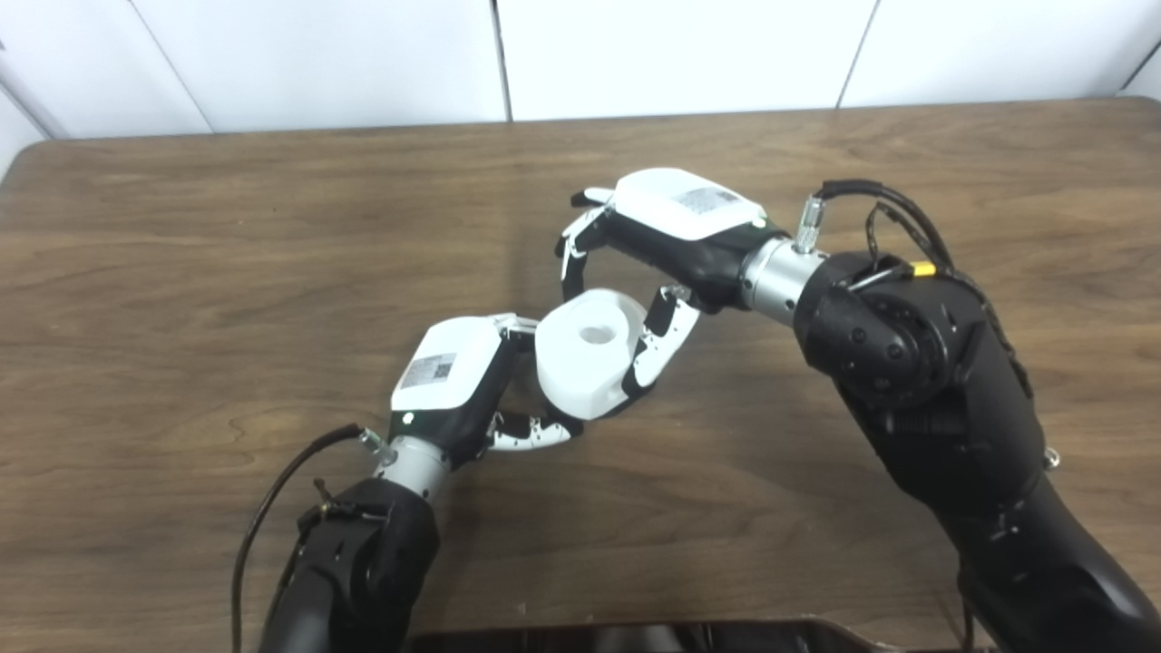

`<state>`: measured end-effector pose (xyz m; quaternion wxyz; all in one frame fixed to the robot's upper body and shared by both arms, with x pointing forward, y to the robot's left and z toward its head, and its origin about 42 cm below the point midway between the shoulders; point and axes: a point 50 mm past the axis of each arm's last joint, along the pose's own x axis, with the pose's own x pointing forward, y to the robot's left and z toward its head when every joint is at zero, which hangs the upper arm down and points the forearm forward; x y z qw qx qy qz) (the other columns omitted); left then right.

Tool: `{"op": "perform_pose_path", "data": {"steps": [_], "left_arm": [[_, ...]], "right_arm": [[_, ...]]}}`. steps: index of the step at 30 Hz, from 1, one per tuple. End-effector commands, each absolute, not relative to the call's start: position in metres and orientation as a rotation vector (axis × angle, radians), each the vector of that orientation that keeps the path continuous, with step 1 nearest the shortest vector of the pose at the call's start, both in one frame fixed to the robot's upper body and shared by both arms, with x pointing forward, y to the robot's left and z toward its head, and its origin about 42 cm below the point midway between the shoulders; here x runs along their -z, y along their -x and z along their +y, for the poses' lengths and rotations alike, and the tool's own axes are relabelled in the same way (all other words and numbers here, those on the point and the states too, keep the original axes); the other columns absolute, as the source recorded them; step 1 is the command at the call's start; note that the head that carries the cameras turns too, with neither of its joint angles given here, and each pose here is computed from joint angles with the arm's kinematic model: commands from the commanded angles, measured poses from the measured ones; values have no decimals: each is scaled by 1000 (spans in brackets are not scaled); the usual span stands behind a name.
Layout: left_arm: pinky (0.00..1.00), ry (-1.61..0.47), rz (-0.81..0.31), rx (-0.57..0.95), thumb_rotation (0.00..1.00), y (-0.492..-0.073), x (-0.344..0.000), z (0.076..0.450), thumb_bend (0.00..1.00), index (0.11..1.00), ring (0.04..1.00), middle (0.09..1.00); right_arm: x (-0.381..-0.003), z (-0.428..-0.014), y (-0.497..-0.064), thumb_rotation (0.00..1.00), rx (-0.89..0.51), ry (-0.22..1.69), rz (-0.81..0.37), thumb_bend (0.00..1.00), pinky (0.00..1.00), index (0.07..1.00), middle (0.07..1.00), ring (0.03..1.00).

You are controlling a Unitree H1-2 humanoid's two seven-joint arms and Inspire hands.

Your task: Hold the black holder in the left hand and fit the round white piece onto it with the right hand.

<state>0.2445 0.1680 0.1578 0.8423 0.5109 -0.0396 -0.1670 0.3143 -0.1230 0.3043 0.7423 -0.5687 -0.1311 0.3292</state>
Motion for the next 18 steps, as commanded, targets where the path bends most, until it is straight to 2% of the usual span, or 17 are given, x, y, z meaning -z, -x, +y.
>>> {"op": "perform_pose_path", "data": {"steps": [1, 18], "left_arm": [[849, -1080, -60, 387, 54, -241, -156, 168, 522, 486, 857, 782], [843, -1083, -67, 390, 54, -240, -156, 170, 522, 485, 850, 779]], "right_arm": [[-321, -125, -312, 136, -673, 1266, -369, 526, 941, 482, 800, 963], [-309, -131, -311, 136, -598, 1281, -367, 525, 974, 482, 811, 959]]}}
